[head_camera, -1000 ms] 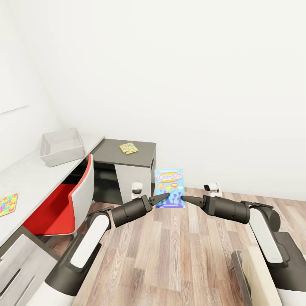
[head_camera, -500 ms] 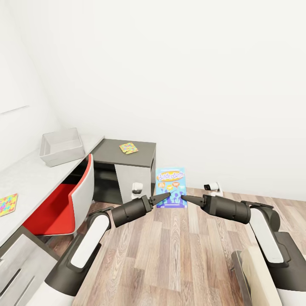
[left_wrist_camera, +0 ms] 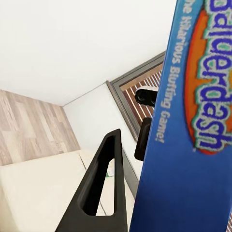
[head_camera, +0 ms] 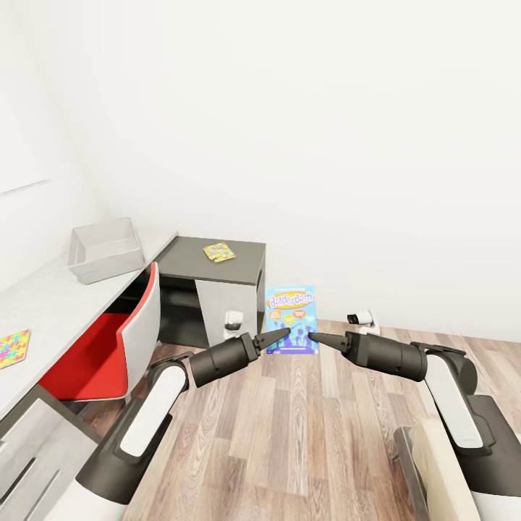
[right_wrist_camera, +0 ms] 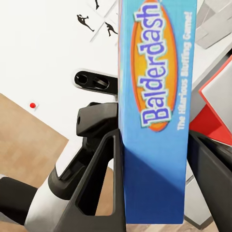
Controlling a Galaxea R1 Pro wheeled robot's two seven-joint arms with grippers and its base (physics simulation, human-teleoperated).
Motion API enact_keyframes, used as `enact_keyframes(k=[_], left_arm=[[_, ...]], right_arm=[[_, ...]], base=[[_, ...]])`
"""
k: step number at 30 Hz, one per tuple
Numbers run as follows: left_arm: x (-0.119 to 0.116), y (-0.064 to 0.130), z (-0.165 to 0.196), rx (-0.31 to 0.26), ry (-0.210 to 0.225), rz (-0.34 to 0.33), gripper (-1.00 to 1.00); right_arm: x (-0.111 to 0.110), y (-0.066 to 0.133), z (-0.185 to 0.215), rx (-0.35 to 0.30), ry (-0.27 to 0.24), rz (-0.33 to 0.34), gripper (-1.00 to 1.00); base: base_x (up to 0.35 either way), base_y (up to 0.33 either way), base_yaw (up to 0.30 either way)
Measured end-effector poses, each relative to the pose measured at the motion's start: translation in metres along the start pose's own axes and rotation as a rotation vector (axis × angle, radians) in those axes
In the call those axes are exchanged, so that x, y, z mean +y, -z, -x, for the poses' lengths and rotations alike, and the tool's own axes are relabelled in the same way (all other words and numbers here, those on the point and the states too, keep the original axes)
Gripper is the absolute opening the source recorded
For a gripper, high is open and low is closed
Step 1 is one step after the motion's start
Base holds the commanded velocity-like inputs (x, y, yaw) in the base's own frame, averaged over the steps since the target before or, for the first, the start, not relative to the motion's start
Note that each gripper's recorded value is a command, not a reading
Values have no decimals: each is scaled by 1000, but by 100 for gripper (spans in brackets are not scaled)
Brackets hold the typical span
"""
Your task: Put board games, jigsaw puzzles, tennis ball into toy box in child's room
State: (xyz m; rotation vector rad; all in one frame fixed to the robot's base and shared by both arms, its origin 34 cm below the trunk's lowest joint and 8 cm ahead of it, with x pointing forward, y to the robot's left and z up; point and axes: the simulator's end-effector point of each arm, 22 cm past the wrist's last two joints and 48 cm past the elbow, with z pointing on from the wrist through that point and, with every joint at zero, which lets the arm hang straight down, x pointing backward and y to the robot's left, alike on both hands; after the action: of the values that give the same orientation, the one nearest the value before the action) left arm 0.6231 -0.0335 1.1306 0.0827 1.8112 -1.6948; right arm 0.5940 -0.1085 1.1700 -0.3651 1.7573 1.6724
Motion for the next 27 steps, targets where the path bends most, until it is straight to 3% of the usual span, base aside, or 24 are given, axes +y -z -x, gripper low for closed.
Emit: enact_keyframes(k=[8, 9, 11, 27], left_arm=[[0, 0, 0, 0, 0, 0, -100], [0, 0, 0, 0, 0, 0, -100], [-3, 0, 0, 1, 11, -12, -100], [-4, 2, 2, -3, 4, -13, -100]], right_arm=[[0, 0, 0, -1, 0, 0, -100], [0, 0, 0, -1, 0, 0, 100], [-7, 1, -2, 9, 11, -30, 100], [-7, 1, -2, 9, 11, -31, 100]], base=[[0, 0, 0], [0, 0, 0], [0, 0, 0], [0, 0, 0]])
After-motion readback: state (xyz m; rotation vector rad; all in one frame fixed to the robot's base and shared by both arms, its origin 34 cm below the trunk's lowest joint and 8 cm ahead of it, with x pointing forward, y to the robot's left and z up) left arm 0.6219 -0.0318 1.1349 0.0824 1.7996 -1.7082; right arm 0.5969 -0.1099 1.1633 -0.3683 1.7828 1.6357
